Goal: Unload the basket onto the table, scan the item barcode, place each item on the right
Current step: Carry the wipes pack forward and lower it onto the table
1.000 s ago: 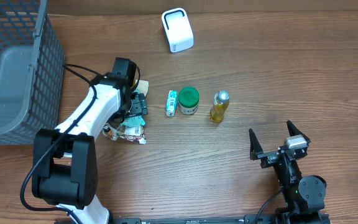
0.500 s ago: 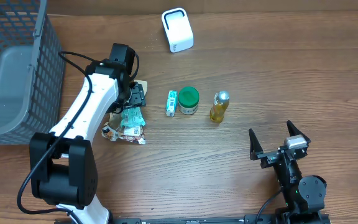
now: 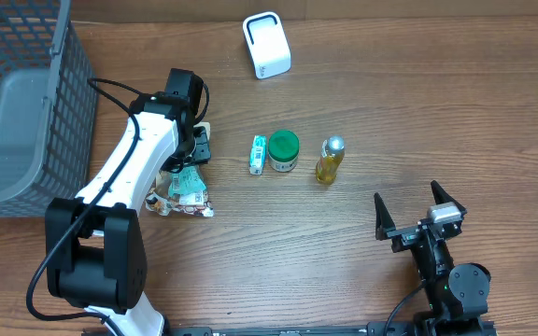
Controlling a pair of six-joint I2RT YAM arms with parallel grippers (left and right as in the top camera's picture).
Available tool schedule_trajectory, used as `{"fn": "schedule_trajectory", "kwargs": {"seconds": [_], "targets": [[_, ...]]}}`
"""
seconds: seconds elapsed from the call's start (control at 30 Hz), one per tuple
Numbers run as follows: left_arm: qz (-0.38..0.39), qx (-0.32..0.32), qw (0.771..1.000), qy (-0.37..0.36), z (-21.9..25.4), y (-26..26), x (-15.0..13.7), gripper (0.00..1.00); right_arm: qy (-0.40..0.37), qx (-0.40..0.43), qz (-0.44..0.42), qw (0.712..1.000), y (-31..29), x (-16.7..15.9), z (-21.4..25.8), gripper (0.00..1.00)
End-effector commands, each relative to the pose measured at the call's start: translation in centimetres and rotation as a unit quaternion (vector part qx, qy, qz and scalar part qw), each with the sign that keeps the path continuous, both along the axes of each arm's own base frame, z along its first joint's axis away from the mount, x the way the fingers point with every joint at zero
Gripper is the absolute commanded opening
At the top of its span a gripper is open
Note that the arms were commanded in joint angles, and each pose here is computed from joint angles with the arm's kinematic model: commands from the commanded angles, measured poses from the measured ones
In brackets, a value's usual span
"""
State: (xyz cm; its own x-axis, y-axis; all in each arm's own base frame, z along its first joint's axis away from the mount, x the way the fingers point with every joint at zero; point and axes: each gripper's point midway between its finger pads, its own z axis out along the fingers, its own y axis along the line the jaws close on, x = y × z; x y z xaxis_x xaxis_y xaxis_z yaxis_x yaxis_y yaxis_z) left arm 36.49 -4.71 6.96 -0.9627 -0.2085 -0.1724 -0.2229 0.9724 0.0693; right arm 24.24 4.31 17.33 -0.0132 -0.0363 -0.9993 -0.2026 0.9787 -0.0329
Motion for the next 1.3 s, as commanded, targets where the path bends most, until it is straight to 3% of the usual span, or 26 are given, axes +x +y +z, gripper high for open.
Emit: {"fn": "schedule_trajectory", "kwargs": {"seconds": [0.0, 0.07, 0.17, 0.67, 0.93, 1.27], "targets": [[-0.004, 0.011, 1.000, 0.002, 0.0, 0.2, -0.3, 0.46, 0.000, -0.001, -0.004, 1.000, -0.2, 0.0, -0.3, 1.00], [-0.004, 0.011, 1.000, 0.005, -0.1, 0.2, -0.4, 0.38, 0.000, -0.001, -0.004, 1.000, -0.2, 0.0, -0.3, 1.00], [-0.004, 0.013, 1.000, 0.013, -0.1, 0.3, -0.8, 0.34, 0.000, -0.001, -0.004, 1.000, -0.2, 0.0, -0.3, 1.00], [-0.001, 0.008, 0.999, 0.031, -3.5, 0.4, -2.7, 0.27, 0.000, -0.001, -0.004, 1.000, -0.2, 0.0, -0.3, 1.00], [-0.002, -0.002, 1.000, 0.023, -3.0, 0.0, -2.1, 0.45, 0.000, -0.001, -0.004, 1.000, -0.2, 0.0, -0.2, 1.00], [-0.017, -0.024, 0.999, -0.029, 5.9, -1.2, 2.0, 0.61, 0.000, -0.001, -0.004, 1.000, -0.2, 0.0, -0.3, 1.00]]}}
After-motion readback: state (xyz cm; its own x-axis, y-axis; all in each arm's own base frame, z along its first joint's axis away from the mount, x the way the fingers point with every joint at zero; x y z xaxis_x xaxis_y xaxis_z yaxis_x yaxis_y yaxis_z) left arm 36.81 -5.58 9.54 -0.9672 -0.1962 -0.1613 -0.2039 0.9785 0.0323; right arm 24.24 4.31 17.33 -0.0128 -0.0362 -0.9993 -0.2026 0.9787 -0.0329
